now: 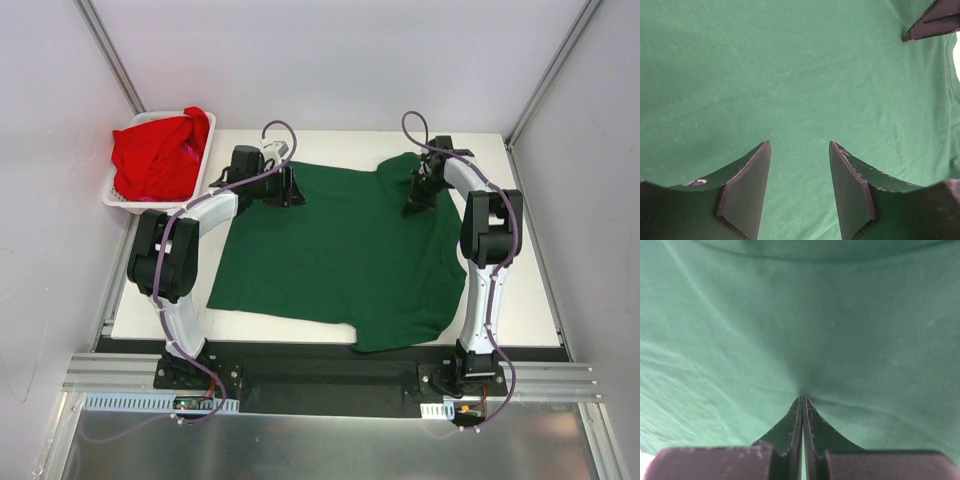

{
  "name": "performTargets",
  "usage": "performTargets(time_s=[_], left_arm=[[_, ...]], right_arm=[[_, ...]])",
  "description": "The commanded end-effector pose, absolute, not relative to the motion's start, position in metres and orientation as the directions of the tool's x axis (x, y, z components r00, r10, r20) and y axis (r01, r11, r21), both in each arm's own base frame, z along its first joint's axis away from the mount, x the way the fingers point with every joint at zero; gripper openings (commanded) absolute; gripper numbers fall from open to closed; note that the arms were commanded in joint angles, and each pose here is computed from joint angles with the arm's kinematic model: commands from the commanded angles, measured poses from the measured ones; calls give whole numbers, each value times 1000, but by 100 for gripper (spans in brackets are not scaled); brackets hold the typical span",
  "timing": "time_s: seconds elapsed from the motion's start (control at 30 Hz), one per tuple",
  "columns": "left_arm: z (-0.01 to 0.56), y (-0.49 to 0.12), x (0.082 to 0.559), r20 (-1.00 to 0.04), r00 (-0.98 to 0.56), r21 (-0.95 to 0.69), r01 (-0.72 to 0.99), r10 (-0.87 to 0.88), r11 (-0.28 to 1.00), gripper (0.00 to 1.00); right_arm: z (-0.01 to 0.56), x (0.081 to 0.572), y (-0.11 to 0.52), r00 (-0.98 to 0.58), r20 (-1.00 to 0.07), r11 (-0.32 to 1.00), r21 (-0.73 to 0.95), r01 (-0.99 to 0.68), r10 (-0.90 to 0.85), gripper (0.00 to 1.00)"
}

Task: Fold and stack the t-shirts
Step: Flatten the tshirt out

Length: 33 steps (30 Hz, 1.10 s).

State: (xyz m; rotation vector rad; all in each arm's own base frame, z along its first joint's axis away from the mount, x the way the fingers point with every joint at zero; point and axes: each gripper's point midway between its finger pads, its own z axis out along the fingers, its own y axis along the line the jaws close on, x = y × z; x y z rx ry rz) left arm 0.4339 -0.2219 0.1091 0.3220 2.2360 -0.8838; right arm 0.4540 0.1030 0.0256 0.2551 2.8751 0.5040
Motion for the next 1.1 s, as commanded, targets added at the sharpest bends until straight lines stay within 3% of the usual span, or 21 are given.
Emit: performTargets(time_s=[0.0,1.07], left_arm=[[112,-217,446,-711,-703,-484,463,-25,743,50],[101,-198,455,-704,-709,-471,419,-45,776,47]], right_arm=[[27,460,93,-964,-177,941,310,136,198,1],[52,547,83,-889,-420,936,352,28,185,1]])
